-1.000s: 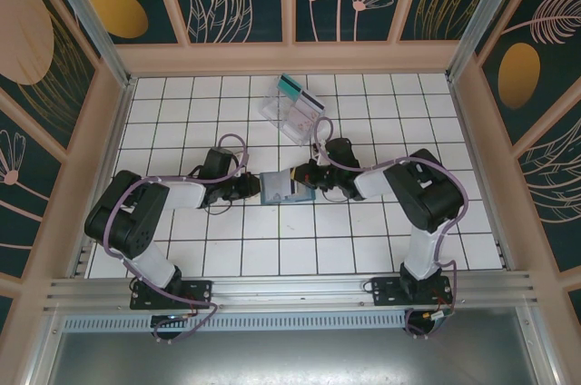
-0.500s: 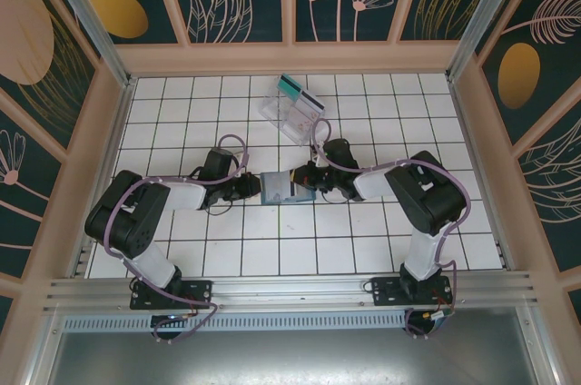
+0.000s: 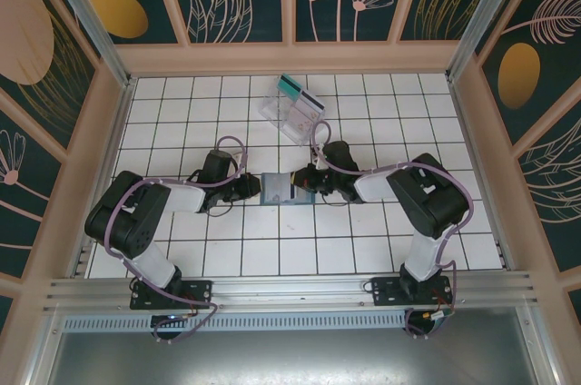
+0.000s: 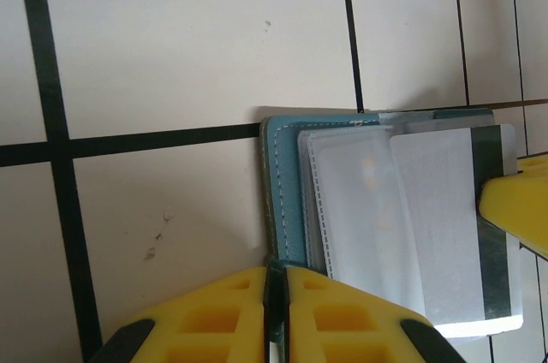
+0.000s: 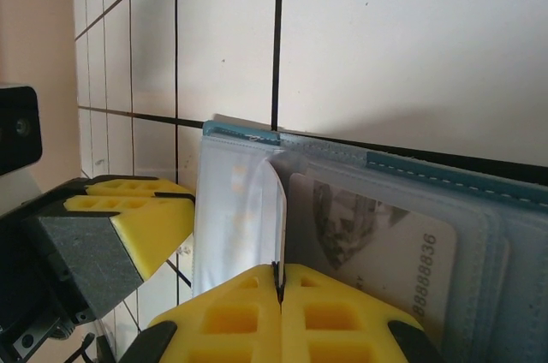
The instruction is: Put the credit cards into the card holder
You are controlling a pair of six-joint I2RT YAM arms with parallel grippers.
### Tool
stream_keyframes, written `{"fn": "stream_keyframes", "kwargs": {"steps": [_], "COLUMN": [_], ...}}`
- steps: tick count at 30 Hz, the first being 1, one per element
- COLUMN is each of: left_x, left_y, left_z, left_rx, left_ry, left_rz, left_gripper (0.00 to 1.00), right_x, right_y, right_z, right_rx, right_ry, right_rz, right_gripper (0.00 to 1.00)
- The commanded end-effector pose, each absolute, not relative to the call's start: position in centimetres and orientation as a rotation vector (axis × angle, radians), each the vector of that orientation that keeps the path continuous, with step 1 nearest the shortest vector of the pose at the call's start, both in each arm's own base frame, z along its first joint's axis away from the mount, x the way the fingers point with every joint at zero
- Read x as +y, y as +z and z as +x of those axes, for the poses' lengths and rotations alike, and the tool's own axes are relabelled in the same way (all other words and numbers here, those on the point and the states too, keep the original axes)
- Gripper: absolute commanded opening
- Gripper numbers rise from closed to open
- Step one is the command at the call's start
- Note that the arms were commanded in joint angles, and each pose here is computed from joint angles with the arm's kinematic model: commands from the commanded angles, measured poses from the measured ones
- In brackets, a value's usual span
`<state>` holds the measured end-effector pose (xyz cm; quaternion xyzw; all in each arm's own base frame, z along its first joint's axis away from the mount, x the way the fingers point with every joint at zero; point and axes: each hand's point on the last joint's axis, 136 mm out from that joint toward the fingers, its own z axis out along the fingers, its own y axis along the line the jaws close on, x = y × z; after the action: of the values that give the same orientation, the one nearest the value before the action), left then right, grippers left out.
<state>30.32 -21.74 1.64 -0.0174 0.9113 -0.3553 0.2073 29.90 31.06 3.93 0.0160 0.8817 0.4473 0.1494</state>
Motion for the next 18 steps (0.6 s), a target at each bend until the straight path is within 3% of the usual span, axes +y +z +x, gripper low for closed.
{"fn": "stream_keyframes", "kwargs": {"steps": [1, 18], "left_x": [-22.4, -22.5], "left_y": [-1.5, -2.2], "left_z": [26.5, 25.2], "left_rx": [2.688, 2.683], "left_ry": [-1.013, -1.037], "left_rz": [-0.047, -0.103], "left_gripper": [0.13, 0.08], "right_x": [30.4, 28.8], "right_y": [1.8, 3.2], "right_z": [27.5, 27.4], "right_rx": [2.626, 2.537], "right_ry": [1.237, 1.202], "right_rz": [0.095, 0.207], "right_gripper": [0.00, 0.00]}}
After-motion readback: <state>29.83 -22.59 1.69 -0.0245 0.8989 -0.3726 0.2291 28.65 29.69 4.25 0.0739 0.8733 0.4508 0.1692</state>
